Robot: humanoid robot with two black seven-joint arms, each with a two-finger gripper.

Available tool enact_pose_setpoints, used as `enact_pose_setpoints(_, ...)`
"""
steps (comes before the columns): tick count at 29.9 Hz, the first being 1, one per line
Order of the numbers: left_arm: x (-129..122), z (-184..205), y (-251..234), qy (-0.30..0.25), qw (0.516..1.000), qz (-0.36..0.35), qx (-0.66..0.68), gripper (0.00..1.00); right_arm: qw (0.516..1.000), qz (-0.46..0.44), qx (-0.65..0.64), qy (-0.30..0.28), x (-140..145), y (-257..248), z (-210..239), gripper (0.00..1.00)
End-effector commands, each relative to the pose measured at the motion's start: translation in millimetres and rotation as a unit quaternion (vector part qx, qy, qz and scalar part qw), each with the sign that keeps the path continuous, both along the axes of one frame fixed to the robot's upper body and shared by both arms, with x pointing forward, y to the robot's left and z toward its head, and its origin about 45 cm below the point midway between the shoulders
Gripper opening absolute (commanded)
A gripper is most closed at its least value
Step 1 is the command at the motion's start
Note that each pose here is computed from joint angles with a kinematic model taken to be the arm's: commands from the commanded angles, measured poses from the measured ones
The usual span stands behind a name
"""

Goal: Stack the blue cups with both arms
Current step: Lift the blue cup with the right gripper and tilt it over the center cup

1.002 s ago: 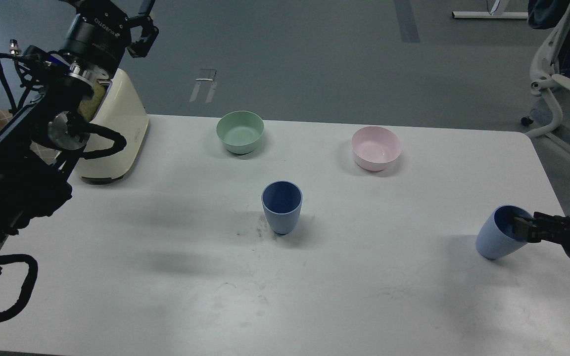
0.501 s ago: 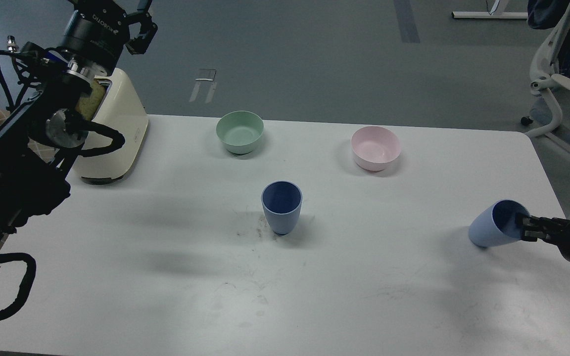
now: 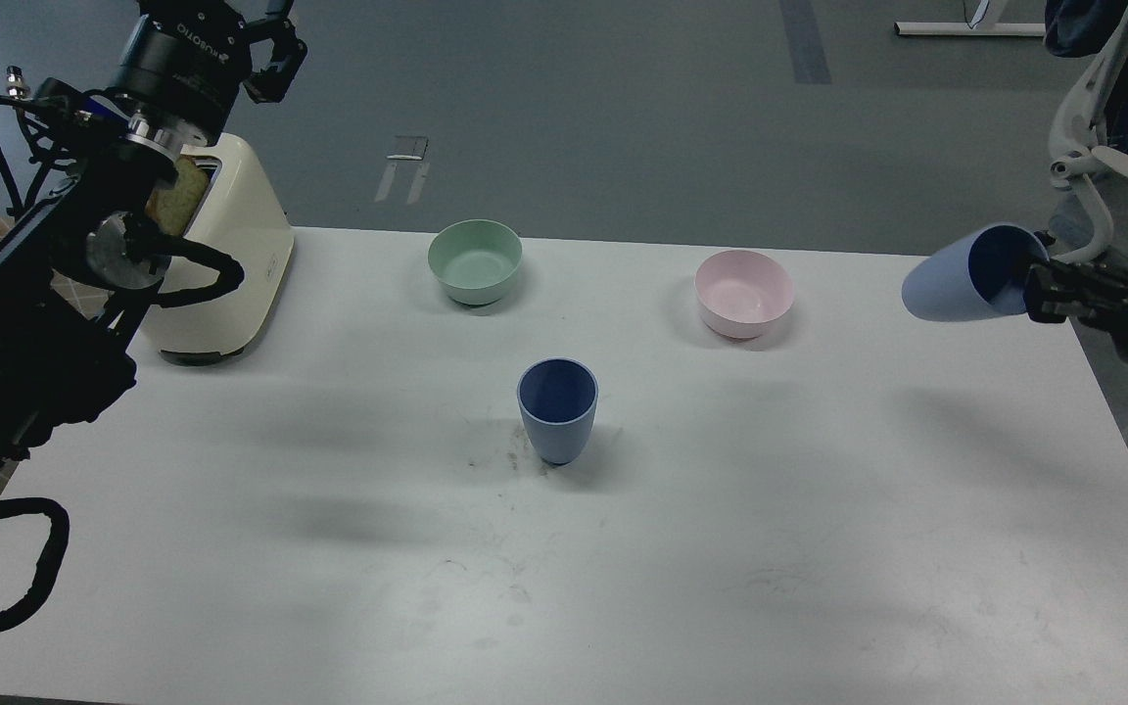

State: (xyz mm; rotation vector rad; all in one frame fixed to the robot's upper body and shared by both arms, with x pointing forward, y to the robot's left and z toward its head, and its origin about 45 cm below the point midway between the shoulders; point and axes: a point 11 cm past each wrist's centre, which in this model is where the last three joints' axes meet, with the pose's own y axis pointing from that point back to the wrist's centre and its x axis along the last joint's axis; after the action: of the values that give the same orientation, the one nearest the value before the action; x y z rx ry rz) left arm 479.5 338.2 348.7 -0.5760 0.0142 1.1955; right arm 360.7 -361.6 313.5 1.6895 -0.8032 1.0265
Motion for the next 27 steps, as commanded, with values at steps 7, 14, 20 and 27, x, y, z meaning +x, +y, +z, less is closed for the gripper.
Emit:
enact_pose_setpoints(7, 2.3, 3.7, -7.0, -0.004, 1.0, -0.006, -0.004, 0.97, 0.98, 0.194, 0.032, -0.028, 14.1, 161.1, 27.2, 0.0)
enact_pose_setpoints(14, 1.8, 3.7, -3.1, -0.004, 1.0, -0.003, -0.004, 0.98, 0.97, 0.241, 0.026, -0.004, 4.5, 231.7, 6.1, 0.0)
enact_pose_setpoints(20, 1.5, 4.8, -1.5, -0.005, 1.0, -0.002, -0.005, 0.98, 0.964, 0.266, -0.012, 0.018, 0.6, 253.9, -14.5, 0.0)
enact_pose_setpoints(27, 1.1, 4.2, -3.2, -0.006, 1.0, -0.006, -0.004, 0.98, 0.96, 0.277, -0.035, 0.029, 5.3, 266.3, -22.4, 0.0)
